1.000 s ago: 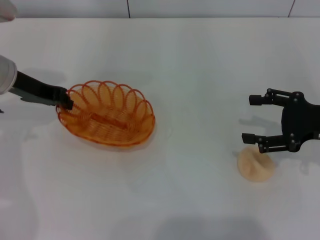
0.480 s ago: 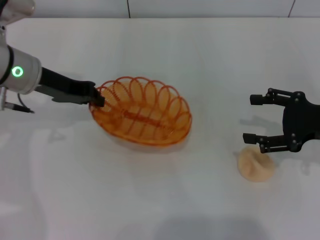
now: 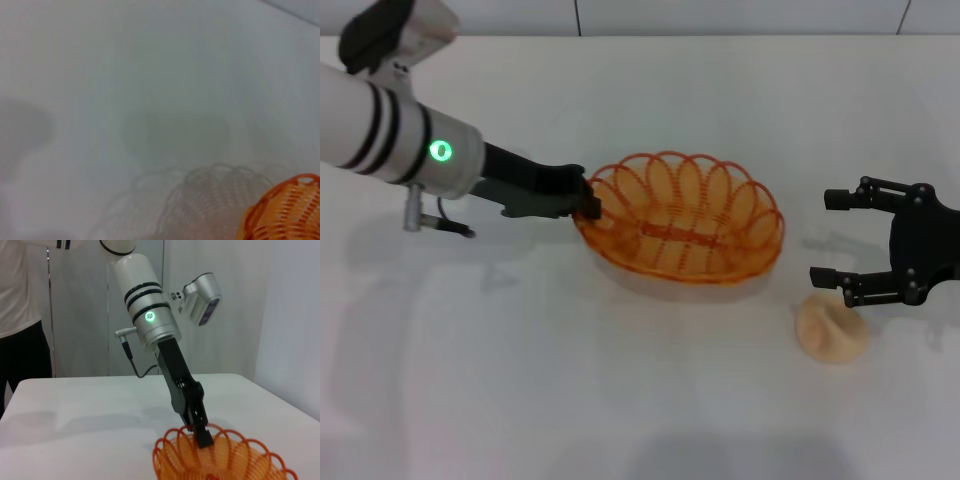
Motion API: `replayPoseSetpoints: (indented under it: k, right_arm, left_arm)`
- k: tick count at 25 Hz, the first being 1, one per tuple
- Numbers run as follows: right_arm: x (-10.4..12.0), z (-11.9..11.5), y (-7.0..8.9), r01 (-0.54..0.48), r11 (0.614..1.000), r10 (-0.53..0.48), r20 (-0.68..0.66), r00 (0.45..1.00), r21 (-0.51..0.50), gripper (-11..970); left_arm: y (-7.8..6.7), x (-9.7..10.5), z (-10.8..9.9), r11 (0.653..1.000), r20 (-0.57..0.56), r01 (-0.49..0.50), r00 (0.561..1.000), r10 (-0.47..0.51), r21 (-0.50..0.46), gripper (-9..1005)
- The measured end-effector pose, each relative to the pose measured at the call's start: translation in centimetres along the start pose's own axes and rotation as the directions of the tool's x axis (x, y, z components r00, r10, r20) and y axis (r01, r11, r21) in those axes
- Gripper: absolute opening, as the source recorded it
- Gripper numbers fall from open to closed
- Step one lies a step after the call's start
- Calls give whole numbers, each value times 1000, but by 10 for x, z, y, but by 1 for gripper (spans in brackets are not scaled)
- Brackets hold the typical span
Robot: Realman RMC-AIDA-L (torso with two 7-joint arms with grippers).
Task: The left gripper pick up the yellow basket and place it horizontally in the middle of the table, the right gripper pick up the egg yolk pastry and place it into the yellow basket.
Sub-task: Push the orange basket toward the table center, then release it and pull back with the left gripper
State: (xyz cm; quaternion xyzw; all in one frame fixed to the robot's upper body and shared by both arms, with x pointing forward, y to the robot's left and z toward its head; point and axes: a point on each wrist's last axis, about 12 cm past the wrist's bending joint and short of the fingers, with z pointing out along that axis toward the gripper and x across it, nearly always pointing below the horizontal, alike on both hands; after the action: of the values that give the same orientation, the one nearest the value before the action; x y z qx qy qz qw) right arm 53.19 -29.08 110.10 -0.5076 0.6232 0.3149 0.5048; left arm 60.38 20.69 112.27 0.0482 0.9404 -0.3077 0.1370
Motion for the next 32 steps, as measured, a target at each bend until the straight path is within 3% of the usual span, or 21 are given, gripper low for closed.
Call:
replayPoseSetpoints:
  k: [5, 8, 31, 32]
  right_arm:
    - [-1, -1, 0, 5, 1000, -5, -2, 1000, 1, 877]
    - [0, -2, 0, 8, 1000, -8, -3, 1000, 2, 877]
    - [1, -6, 2, 11, 1000, -11, 7, 1000, 16, 876]
    - [1, -6, 2, 11, 1000, -11, 7, 1000, 16, 876]
  left_arm:
    - [-20, 4, 9, 1000, 4, -12, 1000, 12, -3, 80]
    - [-23, 6, 10, 1000, 7, -14, 1000, 14, -5, 79]
    - [-1, 18, 11, 998, 36, 58, 998, -58, 4, 100]
    - [0, 18, 11, 998, 37, 56, 998, -56, 4, 141]
